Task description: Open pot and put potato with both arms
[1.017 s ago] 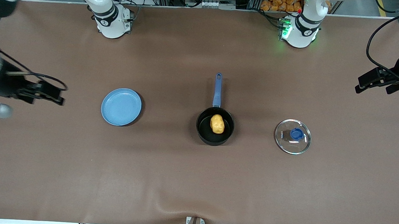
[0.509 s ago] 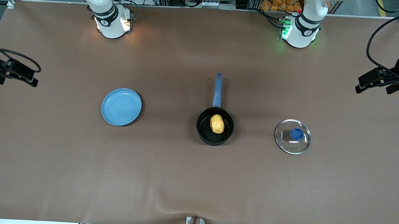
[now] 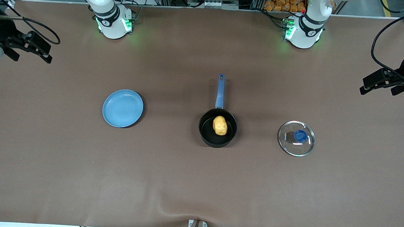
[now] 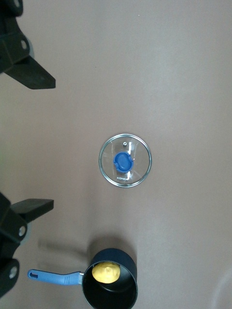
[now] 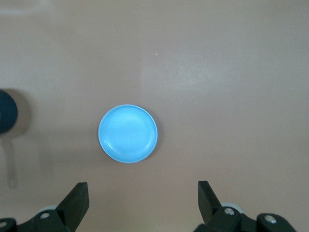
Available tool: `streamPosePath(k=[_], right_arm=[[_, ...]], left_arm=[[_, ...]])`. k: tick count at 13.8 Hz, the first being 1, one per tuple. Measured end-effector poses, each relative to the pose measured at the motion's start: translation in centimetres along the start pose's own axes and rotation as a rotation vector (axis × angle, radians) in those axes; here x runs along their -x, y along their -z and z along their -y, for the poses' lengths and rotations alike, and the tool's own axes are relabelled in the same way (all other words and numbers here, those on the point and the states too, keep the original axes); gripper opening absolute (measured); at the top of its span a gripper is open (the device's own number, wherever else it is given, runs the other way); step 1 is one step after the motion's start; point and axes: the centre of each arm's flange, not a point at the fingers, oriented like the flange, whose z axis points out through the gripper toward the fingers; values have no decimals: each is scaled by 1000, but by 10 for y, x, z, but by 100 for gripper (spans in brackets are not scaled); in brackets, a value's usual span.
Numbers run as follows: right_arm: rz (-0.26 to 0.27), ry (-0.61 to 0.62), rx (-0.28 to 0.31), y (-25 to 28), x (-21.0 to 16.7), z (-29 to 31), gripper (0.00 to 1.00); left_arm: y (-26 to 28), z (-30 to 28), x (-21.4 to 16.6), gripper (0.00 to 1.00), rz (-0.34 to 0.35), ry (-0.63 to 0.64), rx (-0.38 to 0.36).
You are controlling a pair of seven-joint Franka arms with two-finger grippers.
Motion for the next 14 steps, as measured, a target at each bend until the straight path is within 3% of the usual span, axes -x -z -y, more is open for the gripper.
streamPosePath(k=[8, 14], right_arm=[[-33, 103, -1, 7, -7, -30, 100], [9, 104, -3, 2, -3, -31, 100]], left_arm=[[0, 0, 0, 100, 0, 0, 0], [0, 0, 0, 100, 0, 0, 0]])
